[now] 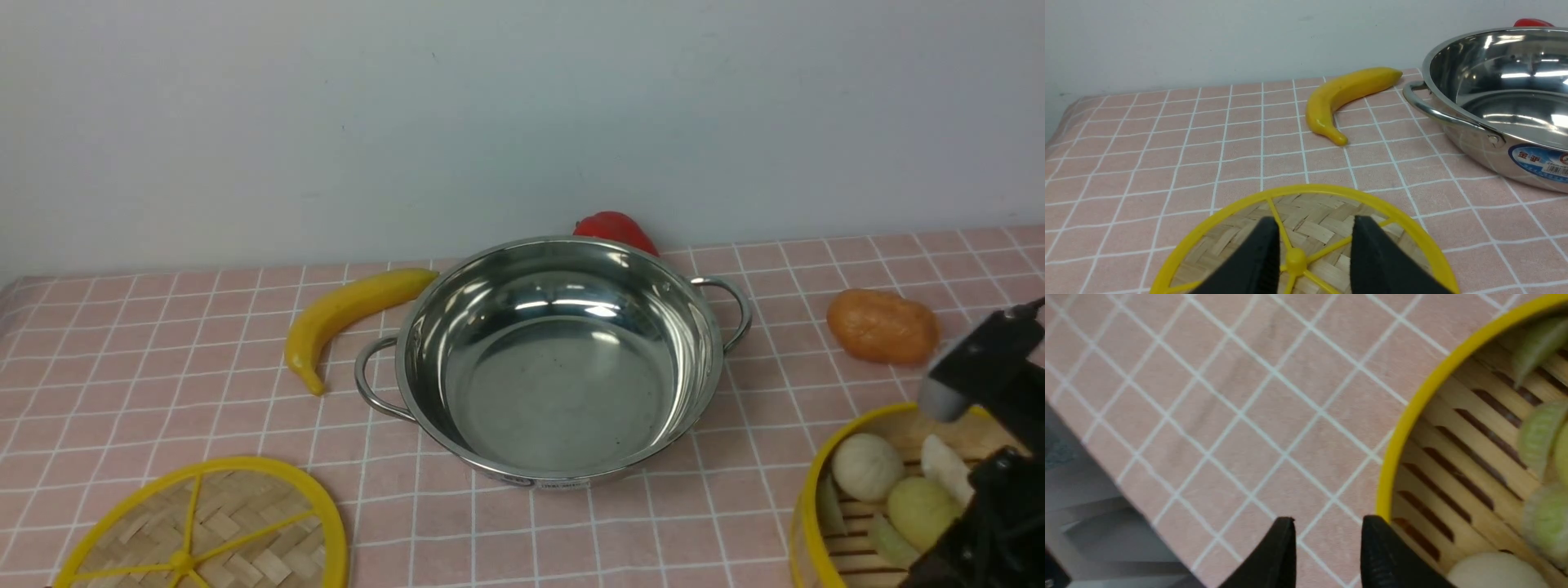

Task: Place the steamer in the pot on the pink tablecloth, and put the lid on the steamer.
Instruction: 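Reach for and grasp the rim of the bamboo steamer holding the buns with the right gripper, then place the bamboo steamer basket of food into the steel pot with the right gripper, then grasp the bamboo steamer lid lying on the table by its centre knob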

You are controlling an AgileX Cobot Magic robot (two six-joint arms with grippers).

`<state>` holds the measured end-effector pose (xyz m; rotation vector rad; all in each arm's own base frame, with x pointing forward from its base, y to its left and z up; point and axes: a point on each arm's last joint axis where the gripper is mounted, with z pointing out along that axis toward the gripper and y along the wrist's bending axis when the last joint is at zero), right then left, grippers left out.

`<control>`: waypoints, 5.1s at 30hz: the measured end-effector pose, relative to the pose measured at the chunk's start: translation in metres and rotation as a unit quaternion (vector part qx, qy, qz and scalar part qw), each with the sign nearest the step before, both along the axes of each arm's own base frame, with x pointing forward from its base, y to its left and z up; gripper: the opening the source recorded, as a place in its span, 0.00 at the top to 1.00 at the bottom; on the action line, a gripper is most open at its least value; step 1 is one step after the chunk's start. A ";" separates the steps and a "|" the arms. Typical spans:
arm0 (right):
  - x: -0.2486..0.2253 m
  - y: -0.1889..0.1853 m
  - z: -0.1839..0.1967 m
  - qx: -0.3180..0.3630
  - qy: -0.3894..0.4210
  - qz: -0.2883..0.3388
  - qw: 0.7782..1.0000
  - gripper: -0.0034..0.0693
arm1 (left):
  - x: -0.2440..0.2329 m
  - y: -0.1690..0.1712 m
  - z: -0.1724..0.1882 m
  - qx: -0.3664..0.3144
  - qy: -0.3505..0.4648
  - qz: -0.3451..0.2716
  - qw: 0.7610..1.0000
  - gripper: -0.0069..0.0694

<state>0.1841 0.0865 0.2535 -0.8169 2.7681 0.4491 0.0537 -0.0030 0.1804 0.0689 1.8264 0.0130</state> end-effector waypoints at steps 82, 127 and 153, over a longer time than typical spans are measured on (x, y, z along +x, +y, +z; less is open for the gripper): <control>0.146 0.233 -0.052 -0.209 -0.112 0.401 0.885 0.87 | 0.000 0.000 0.000 0.000 0.000 0.000 1.000 0.59; 0.131 0.216 0.044 -0.042 -0.129 0.210 0.968 0.47 | 0.000 0.000 0.000 0.000 0.000 0.000 1.000 0.59; 0.097 0.205 0.103 0.117 -0.136 0.142 0.973 0.96 | 0.000 0.000 0.000 0.000 0.000 0.000 1.000 0.59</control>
